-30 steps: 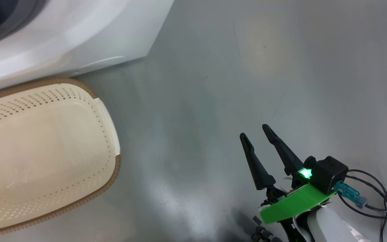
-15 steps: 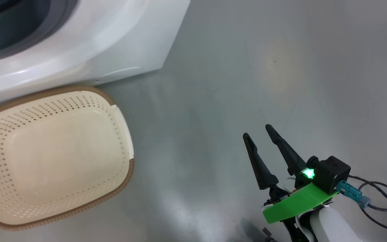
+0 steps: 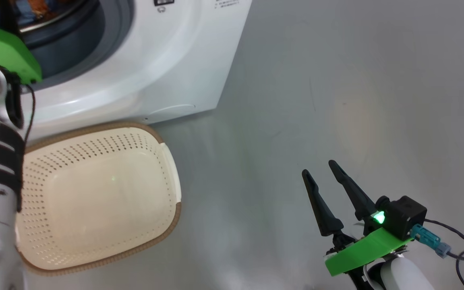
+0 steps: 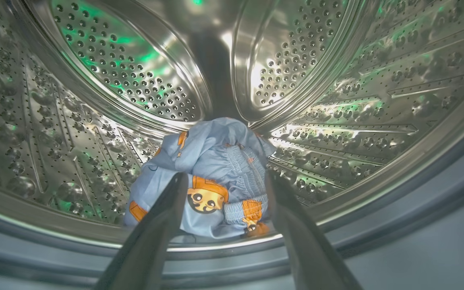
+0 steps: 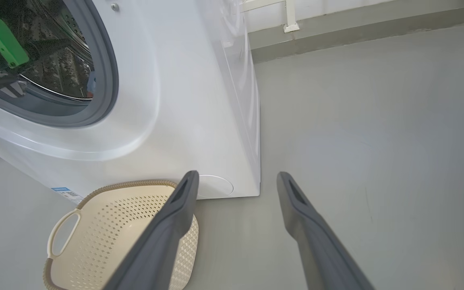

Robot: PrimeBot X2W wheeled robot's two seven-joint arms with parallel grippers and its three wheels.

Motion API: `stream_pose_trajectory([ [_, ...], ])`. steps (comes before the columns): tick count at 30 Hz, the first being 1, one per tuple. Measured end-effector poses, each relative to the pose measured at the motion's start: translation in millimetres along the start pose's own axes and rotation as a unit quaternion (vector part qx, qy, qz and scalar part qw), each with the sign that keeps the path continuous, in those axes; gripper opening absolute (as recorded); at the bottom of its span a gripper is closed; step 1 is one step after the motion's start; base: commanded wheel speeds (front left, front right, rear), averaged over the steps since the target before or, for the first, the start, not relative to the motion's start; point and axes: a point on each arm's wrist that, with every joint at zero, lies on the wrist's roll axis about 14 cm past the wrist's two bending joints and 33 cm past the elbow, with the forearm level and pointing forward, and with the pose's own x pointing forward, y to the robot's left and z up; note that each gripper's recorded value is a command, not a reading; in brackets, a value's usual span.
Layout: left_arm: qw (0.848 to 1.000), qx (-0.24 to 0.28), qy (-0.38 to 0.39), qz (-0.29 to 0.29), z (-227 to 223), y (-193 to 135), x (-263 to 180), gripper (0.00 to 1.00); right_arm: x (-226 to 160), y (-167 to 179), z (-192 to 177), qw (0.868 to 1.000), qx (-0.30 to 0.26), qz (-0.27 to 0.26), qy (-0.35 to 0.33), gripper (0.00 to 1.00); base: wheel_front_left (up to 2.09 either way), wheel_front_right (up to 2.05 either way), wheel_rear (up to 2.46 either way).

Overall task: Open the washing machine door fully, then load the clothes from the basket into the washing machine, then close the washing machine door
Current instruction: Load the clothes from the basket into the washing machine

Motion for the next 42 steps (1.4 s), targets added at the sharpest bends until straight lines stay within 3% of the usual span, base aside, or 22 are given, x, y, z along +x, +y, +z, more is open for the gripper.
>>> stream_pose_trajectory([
  [26,0.998,-0.041,-0.022,-0.044,-2,-34,-133,1.0,-38,14,45,0.998,-0.008,0.024,-0.063,1.0,0.0,0.0,0.0],
  [42,0.997,-0.066,-0.029,-0.023,-21,-18,-228,1.0,-59,29,63,0.994,-0.016,0.051,-0.093,1.0,0.0,0.0,0.0],
])
